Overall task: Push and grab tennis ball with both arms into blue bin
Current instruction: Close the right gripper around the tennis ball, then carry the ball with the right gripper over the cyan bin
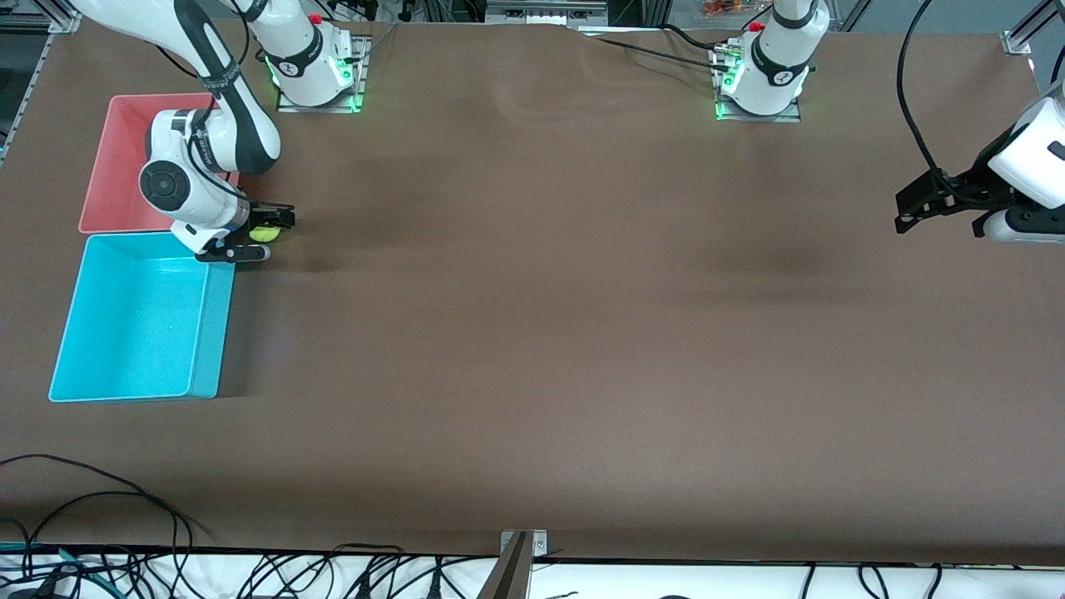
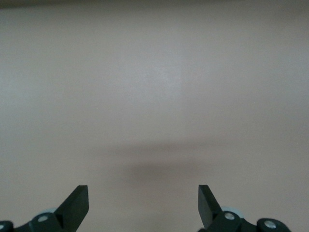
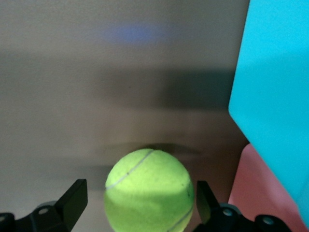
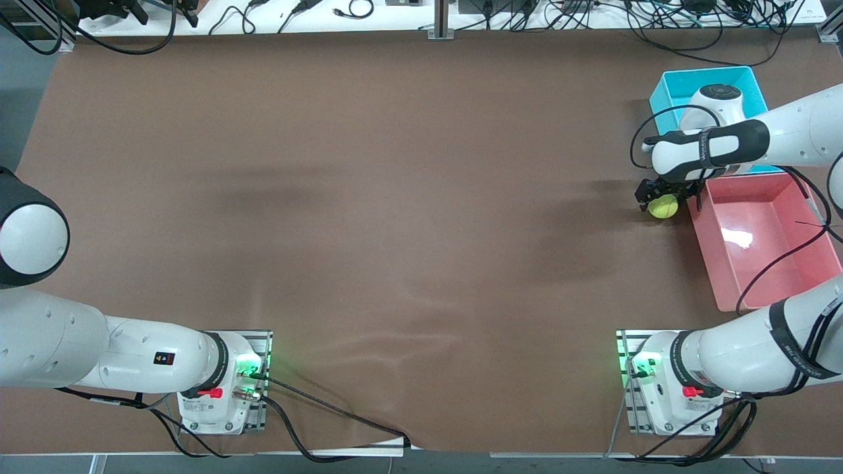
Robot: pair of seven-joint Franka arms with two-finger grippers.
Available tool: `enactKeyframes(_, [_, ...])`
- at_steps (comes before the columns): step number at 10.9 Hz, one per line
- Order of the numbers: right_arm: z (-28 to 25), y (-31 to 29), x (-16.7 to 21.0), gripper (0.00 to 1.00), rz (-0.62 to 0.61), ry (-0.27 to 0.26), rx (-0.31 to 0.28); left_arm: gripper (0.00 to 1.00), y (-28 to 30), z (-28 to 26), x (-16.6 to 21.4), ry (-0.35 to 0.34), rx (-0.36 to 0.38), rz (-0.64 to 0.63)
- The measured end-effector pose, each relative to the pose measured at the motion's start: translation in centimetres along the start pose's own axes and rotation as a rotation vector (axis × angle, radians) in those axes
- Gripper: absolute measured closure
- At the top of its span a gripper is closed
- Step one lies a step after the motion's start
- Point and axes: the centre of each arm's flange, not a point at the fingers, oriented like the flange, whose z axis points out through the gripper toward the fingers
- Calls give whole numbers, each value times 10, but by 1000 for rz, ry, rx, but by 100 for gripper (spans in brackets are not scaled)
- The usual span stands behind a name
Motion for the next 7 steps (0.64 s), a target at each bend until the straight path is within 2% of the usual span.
enactKeyframes(2, [5, 3, 1, 7, 6, 3, 1, 0, 19, -2, -1, 3, -2, 40])
enactKeyframes(3, [6, 4, 1, 15, 8, 4, 1, 0, 31, -3, -2, 4, -4, 60])
enactKeyframes(4, [5, 4, 2, 31, 13, 6, 1, 0, 36, -4, -2, 2, -4, 70])
enactKeyframes(6, [3, 1, 4, 34, 61, 14, 0, 0, 36, -12, -6, -10, -4, 71])
enactKeyframes(7, [-3, -12, 10, 34, 75, 36, -2, 0, 36, -16, -8, -12, -4, 78])
